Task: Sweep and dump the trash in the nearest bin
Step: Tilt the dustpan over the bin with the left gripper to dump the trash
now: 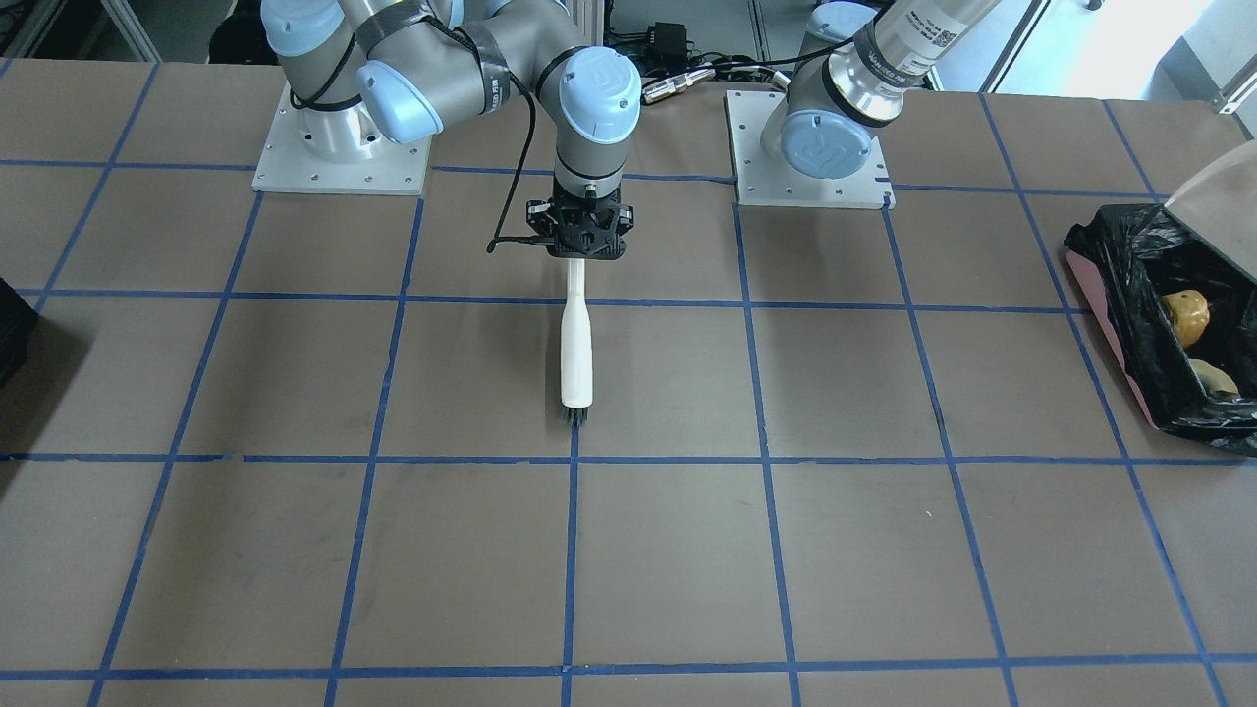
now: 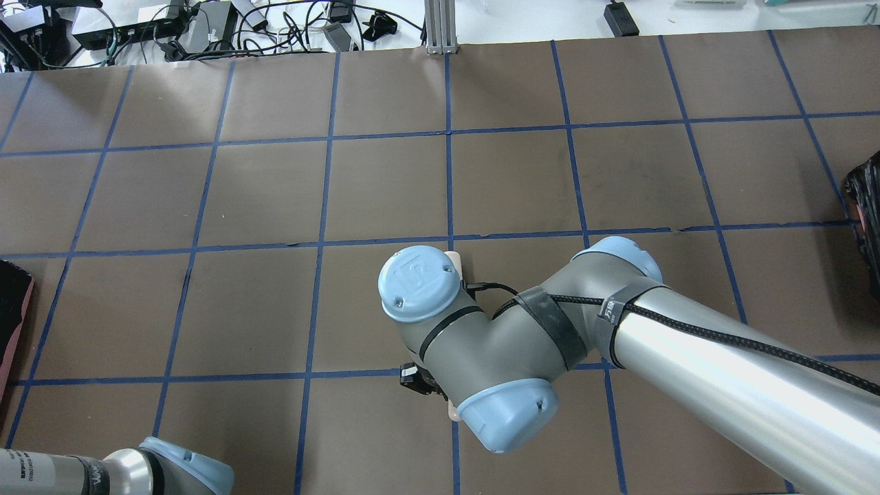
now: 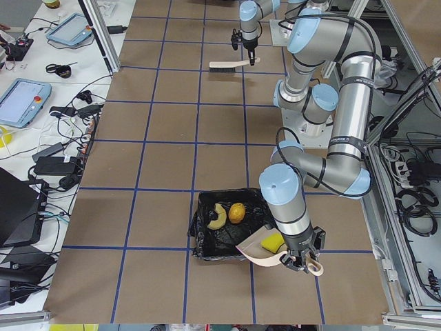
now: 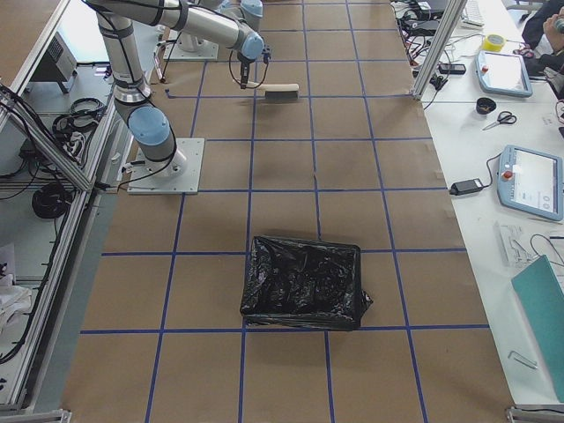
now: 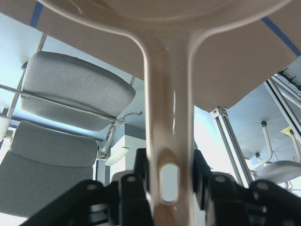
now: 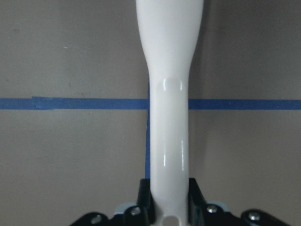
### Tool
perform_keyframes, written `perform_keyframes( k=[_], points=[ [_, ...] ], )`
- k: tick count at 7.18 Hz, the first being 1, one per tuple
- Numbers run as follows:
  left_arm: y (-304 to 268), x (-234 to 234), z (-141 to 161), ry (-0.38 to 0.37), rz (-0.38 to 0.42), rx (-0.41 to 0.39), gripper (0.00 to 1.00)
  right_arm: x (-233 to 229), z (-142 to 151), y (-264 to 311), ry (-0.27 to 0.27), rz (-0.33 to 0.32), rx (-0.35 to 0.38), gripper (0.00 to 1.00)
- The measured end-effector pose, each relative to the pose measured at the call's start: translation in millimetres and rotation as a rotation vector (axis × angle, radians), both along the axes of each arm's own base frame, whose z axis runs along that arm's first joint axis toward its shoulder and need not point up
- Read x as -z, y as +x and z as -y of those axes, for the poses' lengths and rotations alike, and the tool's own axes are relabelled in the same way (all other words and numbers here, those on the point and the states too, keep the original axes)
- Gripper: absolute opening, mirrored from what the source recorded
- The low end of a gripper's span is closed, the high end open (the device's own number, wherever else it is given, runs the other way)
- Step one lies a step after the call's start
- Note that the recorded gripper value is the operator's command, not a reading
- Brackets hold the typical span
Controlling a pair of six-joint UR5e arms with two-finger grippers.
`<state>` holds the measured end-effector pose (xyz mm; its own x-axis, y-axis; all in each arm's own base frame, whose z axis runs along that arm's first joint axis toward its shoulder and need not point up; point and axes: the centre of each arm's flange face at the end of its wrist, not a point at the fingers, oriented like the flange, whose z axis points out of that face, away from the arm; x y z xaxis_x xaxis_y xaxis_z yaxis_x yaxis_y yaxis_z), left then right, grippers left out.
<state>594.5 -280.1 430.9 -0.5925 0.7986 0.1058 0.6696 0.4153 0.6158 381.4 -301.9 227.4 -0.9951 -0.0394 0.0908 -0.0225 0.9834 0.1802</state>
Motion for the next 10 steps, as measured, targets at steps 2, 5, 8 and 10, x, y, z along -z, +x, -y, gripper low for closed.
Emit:
perform_keyframes(
  k=[2,5,8,10],
  points=[
    [-21.1,-15.8,28.6,0.072,0.042,0.042,0.00,-0.4,0.2,0.2,-0.002,0.000,-0.004,0.00],
    [-44.3,-28.2,58.2,0.147,0.066,0.104,0.00,0.0,0.8,1.4,-0.003,0.002,0.008,0.00],
    [-67.8,-48.2,81.6,0.188,0.138,0.138,0.00,3.3,2.0,2.0,0.003,0.000,0.009,0.00],
    [-90.4,-64.7,105.7,0.210,0.217,0.187,0.00,3.5,2.3,2.0,0.002,0.000,0.006,0.19]
  ],
)
